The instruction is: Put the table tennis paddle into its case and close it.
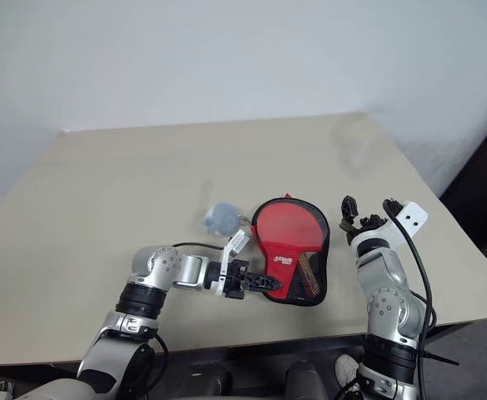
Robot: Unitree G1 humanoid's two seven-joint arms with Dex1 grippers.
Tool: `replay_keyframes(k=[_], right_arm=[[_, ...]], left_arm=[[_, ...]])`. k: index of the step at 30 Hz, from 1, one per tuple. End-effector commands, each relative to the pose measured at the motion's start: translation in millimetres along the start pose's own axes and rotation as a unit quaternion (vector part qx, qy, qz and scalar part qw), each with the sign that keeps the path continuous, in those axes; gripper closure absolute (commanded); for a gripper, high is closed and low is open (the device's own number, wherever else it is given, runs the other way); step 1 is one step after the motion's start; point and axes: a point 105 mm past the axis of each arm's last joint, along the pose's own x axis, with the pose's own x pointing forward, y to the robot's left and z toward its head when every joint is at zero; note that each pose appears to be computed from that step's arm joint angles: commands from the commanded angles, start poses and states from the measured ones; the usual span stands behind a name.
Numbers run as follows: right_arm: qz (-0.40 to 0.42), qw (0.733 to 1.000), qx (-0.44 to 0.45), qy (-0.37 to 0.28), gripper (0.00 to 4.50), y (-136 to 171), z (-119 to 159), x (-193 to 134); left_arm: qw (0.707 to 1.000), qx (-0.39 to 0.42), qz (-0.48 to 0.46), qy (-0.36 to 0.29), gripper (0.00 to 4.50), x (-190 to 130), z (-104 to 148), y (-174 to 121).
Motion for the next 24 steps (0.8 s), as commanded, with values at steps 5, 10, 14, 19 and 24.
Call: replay_keyframes(k=[5, 10, 14, 19, 24], right_arm=[[0.013, 1.0, -0.009, -0.014, 0.0, 8, 8, 0], [0.015, 1.0, -0.012, -0.006, 0.0, 8, 7, -1], [0.014, 1.0, -0.019, 0.005, 0.0, 6, 4, -6], [0.011, 0.999, -0.029, 0.025, 0.0, 4, -3, -13], [0.009, 0.999, -0.035, 0.039, 0.0, 3, -7, -21]], left_arm=[[0.997, 0.048, -0.054, 0.036, 4.48, -6, -19, -31], [0.994, 0.063, -0.079, 0.039, 4.48, -13, -30, -45], [0.993, 0.059, -0.094, 0.05, 4.48, -8, -52, -50], [0.991, 0.039, -0.115, 0.063, 4.48, -2, -78, -56], [0.989, 0.006, -0.134, 0.055, 4.48, 1, -94, -63]])
